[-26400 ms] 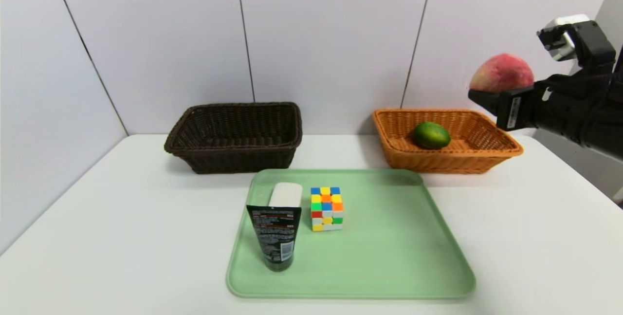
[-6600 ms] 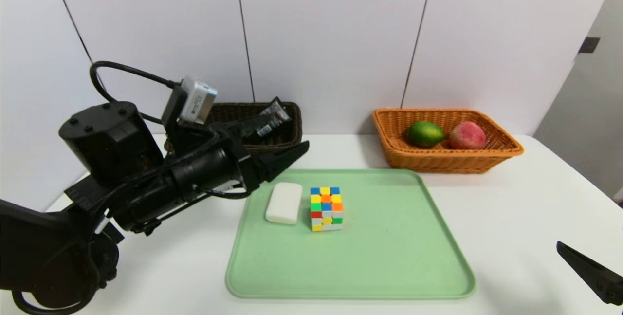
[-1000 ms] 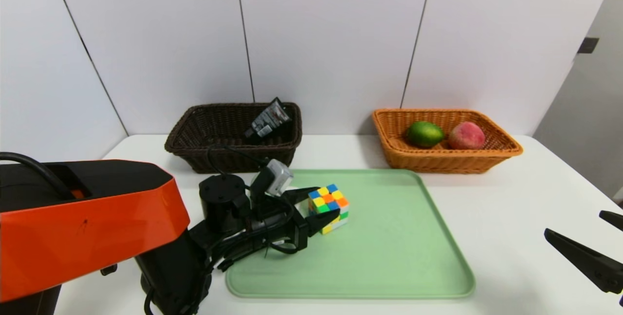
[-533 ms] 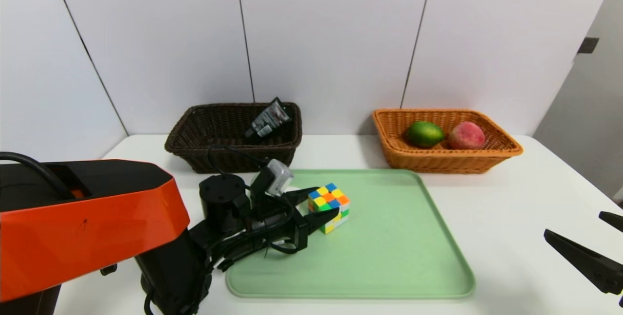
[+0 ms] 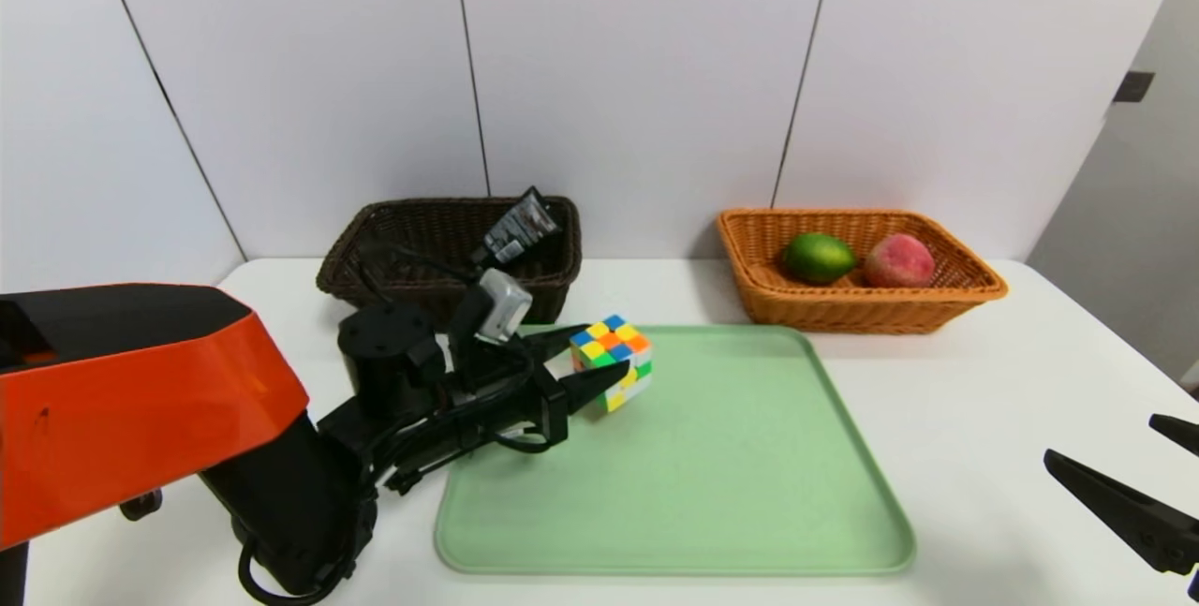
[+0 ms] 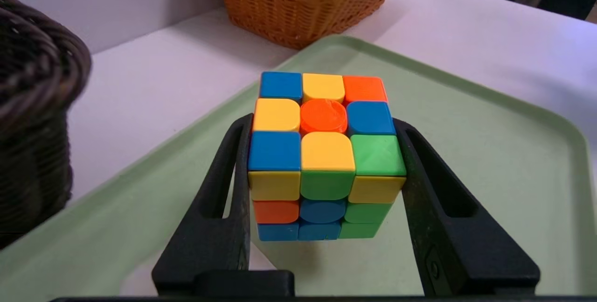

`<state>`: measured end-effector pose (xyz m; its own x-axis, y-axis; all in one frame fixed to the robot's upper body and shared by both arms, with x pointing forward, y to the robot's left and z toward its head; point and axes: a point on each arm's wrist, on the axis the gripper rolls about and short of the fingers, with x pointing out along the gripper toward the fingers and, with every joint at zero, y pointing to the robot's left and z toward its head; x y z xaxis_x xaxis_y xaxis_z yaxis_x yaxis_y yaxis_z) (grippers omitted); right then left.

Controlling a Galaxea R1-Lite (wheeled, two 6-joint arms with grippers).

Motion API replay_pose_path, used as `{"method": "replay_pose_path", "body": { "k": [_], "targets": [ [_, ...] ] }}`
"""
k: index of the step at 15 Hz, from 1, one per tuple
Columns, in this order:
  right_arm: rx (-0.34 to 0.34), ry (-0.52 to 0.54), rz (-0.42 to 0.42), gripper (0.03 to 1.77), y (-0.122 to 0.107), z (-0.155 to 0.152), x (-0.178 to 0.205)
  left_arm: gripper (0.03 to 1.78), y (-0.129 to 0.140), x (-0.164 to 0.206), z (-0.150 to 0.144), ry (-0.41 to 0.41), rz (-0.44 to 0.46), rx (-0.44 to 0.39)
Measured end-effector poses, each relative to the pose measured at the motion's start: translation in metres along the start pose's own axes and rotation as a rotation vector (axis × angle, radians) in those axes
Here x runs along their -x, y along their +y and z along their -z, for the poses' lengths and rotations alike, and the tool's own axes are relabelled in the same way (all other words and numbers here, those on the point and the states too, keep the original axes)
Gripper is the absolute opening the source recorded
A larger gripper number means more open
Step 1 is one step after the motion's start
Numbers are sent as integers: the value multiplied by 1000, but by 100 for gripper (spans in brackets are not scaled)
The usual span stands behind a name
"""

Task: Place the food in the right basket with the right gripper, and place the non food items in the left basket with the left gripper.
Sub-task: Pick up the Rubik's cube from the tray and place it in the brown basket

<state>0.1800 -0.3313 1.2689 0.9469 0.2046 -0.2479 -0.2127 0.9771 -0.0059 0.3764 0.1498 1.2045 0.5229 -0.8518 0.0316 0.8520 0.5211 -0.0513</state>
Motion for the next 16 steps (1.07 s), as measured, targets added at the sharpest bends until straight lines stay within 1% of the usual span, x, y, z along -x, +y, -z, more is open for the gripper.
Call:
{"method": "replay_pose_path", "body": {
  "k": [3, 6, 8, 12, 16],
  "targets": [
    [1, 3, -2, 171, 0, 2, 0, 92, 2, 6, -17, -48, -12, -25],
    [1, 6, -3, 171, 0, 3, 0, 92, 11, 10, -40, -98, -42, -54],
    [3, 6, -2, 171, 0, 3, 0, 92, 25, 14, -62, -116, -82, -68],
    [7, -4, -7, 171, 1, 1, 0, 92, 59, 35, -101, -106, -182, -76],
    [10, -4, -14, 171, 2, 2, 1, 91, 89, 57, -122, -108, -281, -89]
  ]
}}
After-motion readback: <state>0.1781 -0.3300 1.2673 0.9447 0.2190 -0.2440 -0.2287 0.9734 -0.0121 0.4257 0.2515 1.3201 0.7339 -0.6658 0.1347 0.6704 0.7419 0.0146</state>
